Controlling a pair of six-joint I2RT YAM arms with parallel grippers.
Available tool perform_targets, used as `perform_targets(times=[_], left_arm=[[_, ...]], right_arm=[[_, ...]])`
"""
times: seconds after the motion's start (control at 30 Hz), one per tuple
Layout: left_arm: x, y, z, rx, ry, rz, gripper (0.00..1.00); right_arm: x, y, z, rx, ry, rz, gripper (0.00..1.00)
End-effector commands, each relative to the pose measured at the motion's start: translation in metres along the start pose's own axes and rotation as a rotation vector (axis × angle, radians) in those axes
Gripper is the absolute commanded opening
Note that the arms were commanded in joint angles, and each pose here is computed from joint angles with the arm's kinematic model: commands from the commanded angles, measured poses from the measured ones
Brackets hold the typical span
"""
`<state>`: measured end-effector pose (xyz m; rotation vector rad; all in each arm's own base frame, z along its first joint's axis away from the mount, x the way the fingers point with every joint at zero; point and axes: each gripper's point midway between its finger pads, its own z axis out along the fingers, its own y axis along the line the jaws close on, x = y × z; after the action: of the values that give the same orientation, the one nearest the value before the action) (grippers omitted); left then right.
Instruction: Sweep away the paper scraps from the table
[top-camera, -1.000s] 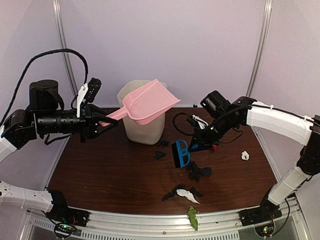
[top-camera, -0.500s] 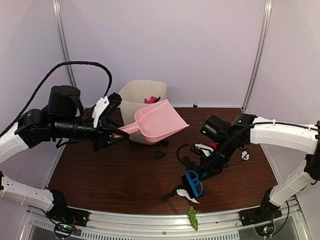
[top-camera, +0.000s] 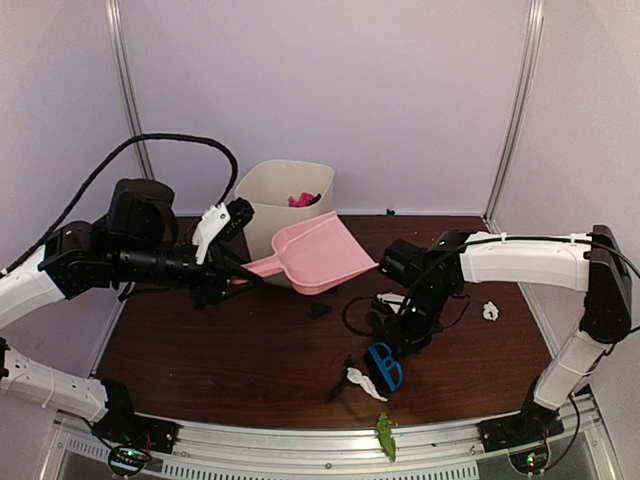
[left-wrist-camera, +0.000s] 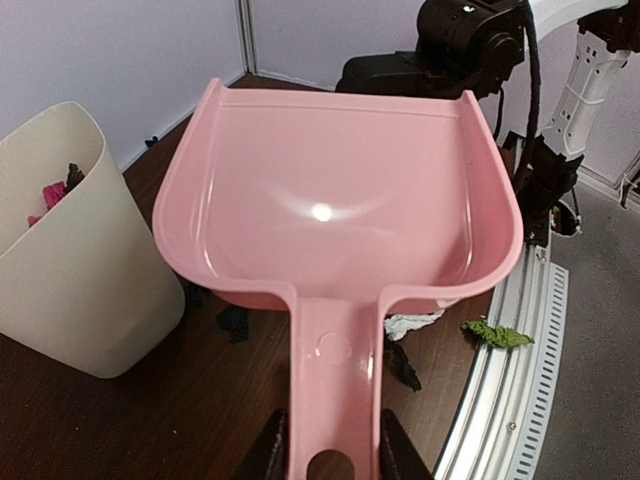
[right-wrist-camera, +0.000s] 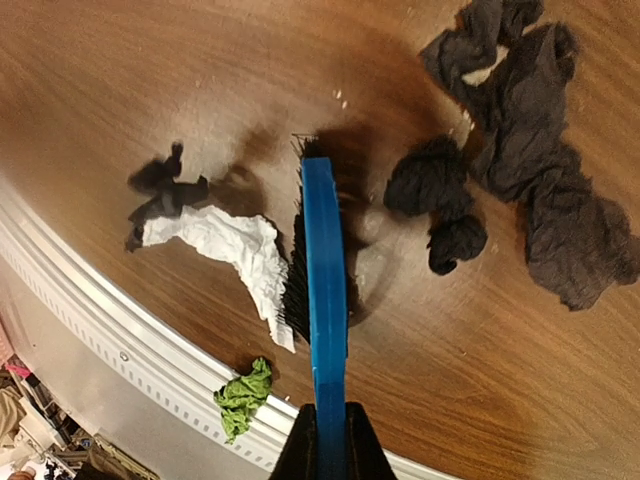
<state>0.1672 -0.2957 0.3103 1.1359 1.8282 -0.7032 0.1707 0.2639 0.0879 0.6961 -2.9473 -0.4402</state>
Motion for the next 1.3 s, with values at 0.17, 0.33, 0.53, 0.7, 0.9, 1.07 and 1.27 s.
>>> perform_targets(times=[0.17, 0.33, 0.53, 0.7, 0.9, 1.07, 1.27], left_arm=[[0.007, 0.006, -0.001, -0.038, 0.006, -0.022, 0.0], [0.01, 0.007, 0.0, -0.048, 0.015, -0.011, 0.0], [0.014, 0.01, 0.001, -0.065, 0.022, 0.003, 0.0], [0.02, 0.014, 0.005, -0.082, 0.035, 0.011, 0.0], [0.019, 0.017, 0.009, -0.096, -0.001, -0.006, 0.0], [0.023, 0.016, 0.02, -0.085, 0.02, 0.01, 0.0], [0.019, 0.015, 0.025, -0.078, 0.011, 0.005, 0.0]], right_arm=[[-0.071, -0.046, -0.013, 0.099, -0.117, 0.069, 0.0], [-0.105, -0.053, -0.04, 0.106, -0.17, 0.055, 0.0], [-0.095, -0.03, -0.067, 0.013, -0.19, 0.006, 0.0], [-0.058, -0.01, -0.087, -0.084, -0.204, -0.02, 0.0], [-0.003, 0.029, -0.083, -0.209, -0.177, -0.099, 0.0], [0.037, 0.056, -0.074, -0.274, -0.126, -0.206, 0.0], [0.071, 0.07, -0.061, -0.342, -0.057, -0.27, 0.0]])
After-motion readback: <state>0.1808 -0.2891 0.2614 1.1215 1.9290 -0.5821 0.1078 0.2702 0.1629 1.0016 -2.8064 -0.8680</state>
